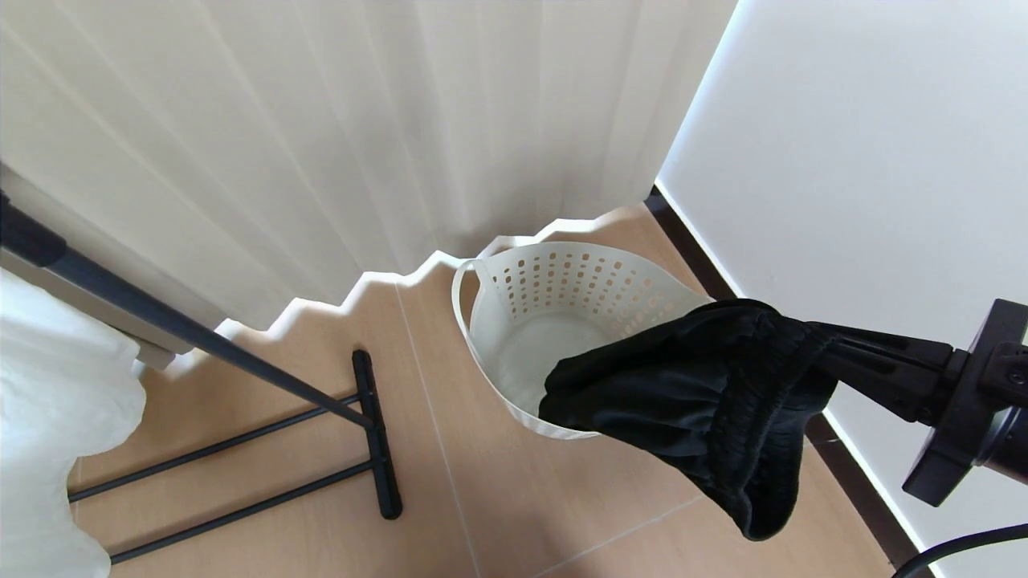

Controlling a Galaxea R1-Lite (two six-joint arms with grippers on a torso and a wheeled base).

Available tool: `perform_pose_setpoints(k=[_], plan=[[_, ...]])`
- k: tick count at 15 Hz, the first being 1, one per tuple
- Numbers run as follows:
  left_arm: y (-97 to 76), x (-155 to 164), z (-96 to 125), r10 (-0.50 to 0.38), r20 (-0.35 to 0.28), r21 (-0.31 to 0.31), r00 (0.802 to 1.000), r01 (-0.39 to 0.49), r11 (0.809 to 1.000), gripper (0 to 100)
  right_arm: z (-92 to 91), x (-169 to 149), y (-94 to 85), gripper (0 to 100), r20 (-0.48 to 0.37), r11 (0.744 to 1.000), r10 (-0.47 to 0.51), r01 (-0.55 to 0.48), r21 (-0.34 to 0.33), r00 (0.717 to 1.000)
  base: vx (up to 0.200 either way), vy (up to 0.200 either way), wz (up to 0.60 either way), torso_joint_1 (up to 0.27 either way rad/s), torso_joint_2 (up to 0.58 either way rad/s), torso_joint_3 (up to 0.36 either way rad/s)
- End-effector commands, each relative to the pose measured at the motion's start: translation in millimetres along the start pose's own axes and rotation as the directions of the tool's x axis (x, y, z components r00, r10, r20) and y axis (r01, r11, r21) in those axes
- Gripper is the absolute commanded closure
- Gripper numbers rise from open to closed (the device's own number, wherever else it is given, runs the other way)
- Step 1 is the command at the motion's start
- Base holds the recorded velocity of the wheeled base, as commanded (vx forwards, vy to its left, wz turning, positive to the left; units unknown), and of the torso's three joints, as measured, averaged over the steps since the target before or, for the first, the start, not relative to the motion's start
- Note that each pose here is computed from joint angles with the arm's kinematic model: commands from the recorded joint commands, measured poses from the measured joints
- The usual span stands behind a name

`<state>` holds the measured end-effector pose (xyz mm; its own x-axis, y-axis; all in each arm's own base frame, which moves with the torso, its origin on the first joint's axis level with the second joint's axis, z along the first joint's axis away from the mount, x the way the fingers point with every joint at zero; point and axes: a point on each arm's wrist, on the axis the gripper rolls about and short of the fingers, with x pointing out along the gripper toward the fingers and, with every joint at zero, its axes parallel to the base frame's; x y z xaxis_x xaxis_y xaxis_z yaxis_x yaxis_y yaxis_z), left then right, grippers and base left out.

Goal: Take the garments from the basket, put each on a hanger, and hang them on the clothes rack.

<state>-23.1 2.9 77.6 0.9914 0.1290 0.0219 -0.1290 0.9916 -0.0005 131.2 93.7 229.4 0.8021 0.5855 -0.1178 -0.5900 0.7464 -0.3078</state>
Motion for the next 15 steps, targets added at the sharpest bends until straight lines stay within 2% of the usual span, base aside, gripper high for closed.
perform_pose_setpoints(k=[1, 6, 12, 15], plan=[[0.0, 0, 0, 0.001, -0.001, -0.002, 1.0, -0.001, 1.0, 0, -5.8, 6, -0.4, 100, -0.033, 1.0, -0.002, 0.002, 0.003, 0.999, 0.0, 0.0, 0.0, 0.002, 0.0, 0.207], [0.1, 0, 0, 0.006, -0.001, -0.005, 1.0, -0.006, 1.0, 0, -13.7, 14, 2.1, 100, -0.075, 1.0, 0.013, -0.013, 0.004, 0.997, 0.0, 0.0, 0.0, 0.001, 0.0, 0.2], [0.1, 0, 0, 0.006, -0.001, -0.005, 1.0, -0.006, 1.0, 0, -17.4, 14, 3.2, 100, -0.062, 1.0, 0.008, -0.008, 0.002, 0.998, 0.0, 0.0, 0.0, 0.0, 0.0, 0.206], [0.1, 0, 0, 0.004, -0.001, -0.002, 1.0, -0.004, 1.0, 0, -23.9, 23, 5.2, 100, -0.086, 1.0, 0.017, -0.017, 0.0, 0.996, 0.0, 0.0, 0.0, 0.002, 0.0, 0.199]])
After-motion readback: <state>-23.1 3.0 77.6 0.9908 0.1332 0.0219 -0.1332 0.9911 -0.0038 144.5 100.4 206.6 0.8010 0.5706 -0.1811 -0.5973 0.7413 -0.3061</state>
